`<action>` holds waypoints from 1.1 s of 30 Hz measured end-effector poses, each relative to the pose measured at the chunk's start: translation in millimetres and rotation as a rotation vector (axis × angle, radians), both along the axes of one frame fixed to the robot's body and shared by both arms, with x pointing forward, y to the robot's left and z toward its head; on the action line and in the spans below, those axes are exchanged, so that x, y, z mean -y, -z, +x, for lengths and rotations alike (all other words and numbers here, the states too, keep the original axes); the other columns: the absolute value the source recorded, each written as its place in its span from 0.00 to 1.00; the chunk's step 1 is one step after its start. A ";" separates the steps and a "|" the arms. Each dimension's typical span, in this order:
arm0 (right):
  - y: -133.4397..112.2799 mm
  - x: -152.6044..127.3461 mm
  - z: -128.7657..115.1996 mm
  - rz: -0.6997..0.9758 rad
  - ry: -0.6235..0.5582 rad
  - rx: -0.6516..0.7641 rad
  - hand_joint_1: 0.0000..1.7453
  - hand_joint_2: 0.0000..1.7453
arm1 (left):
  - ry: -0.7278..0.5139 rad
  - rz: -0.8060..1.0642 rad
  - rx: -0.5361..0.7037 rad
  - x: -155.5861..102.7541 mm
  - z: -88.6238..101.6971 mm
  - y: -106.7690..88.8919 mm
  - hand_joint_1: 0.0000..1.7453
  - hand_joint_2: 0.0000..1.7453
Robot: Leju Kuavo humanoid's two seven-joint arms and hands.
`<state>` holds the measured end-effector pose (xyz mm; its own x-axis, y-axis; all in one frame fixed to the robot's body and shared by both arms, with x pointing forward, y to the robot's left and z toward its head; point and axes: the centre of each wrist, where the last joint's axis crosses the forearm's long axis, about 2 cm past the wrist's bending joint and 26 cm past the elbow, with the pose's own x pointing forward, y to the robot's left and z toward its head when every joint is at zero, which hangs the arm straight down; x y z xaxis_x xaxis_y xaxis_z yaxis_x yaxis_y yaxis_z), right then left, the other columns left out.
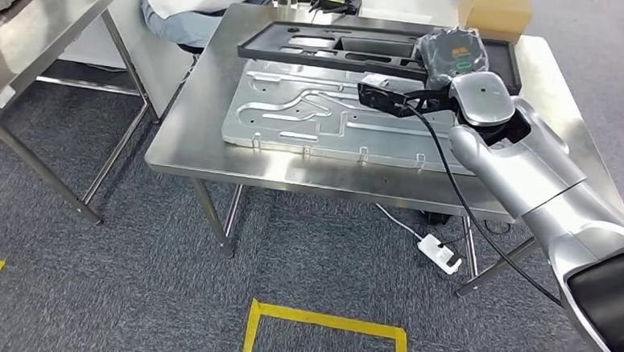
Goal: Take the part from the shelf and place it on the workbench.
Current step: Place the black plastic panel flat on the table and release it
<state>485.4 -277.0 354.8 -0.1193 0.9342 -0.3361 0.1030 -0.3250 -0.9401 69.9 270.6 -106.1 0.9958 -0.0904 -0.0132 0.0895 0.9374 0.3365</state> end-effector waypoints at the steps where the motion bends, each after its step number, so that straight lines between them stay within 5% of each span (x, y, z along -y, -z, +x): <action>1: 0.7 -2.5 0.2 0.001 -0.008 -0.002 1.00 1.00 | 0.000 0.000 0.001 0.1 0.4 -0.1 0.00 1.00; 13: 20.9 -27.1 -2.4 0.011 -0.061 -0.046 1.00 1.00 | 0.006 0.002 0.000 -0.2 -0.3 0.0 0.00 1.00; 33: 18.8 -29.6 -0.6 0.013 -0.060 -0.045 1.00 1.00 | 0.013 0.000 0.002 1.7 1.0 -0.2 0.00 1.00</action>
<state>484.9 -247.4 336.0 -0.1899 0.9291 -0.3174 0.0793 -0.3077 -0.9482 70.9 269.0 -105.9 0.9946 -0.1030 -0.0114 0.1008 0.9362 0.3366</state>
